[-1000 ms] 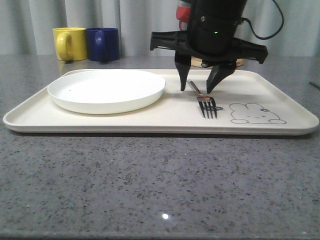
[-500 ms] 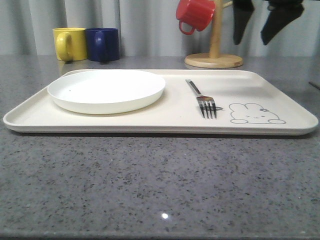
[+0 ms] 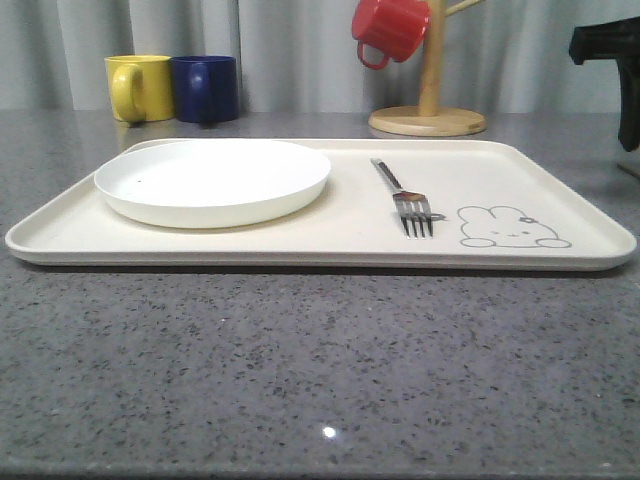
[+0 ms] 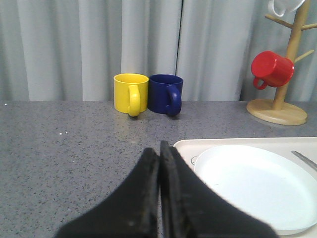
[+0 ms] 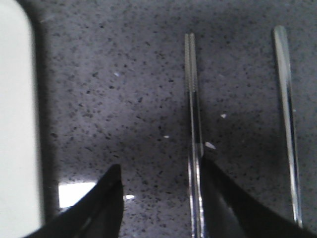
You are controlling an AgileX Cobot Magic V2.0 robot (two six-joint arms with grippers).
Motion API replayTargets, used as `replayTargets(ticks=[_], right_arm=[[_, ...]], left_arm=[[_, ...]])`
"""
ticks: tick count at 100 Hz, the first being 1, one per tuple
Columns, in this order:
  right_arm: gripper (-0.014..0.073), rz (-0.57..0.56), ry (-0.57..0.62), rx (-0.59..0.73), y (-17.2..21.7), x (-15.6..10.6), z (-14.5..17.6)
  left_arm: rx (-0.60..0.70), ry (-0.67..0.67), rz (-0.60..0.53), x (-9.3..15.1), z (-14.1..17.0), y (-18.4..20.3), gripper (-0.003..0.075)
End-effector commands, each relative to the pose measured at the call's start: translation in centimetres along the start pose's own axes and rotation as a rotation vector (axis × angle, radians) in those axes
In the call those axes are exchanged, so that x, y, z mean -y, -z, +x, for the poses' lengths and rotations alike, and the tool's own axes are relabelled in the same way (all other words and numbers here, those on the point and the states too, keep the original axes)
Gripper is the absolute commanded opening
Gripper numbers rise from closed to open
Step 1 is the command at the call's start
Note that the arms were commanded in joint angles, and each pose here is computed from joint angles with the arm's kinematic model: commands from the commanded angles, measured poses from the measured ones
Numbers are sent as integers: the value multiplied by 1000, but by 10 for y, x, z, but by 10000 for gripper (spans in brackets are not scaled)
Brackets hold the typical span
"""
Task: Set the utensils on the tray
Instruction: 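Grasp the metal chopsticks with the right gripper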
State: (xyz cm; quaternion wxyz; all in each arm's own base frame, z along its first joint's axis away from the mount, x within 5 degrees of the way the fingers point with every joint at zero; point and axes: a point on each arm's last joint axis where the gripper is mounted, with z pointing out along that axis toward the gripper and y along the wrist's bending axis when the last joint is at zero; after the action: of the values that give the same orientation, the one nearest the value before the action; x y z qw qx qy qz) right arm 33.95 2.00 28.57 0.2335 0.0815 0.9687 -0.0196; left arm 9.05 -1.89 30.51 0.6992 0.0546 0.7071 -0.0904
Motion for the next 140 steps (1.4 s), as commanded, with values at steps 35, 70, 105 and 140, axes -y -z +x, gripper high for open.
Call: replayTargets(ticks=[35,70,105,140], right_arm=[[373,6,11,87,10,29,-6],[373,0,26,88,-1,28,0],[372,4,32,49,-21,27,0],[33,7,33,36,-25,27,0]], left_arm=[[84,14,-14,-1,-14,1,-18],[84,14,-14,-1,-14,1,-18],[84,14,-14,-1,-14,1,-18],[84,14,-14,-1,-14,1,-18]])
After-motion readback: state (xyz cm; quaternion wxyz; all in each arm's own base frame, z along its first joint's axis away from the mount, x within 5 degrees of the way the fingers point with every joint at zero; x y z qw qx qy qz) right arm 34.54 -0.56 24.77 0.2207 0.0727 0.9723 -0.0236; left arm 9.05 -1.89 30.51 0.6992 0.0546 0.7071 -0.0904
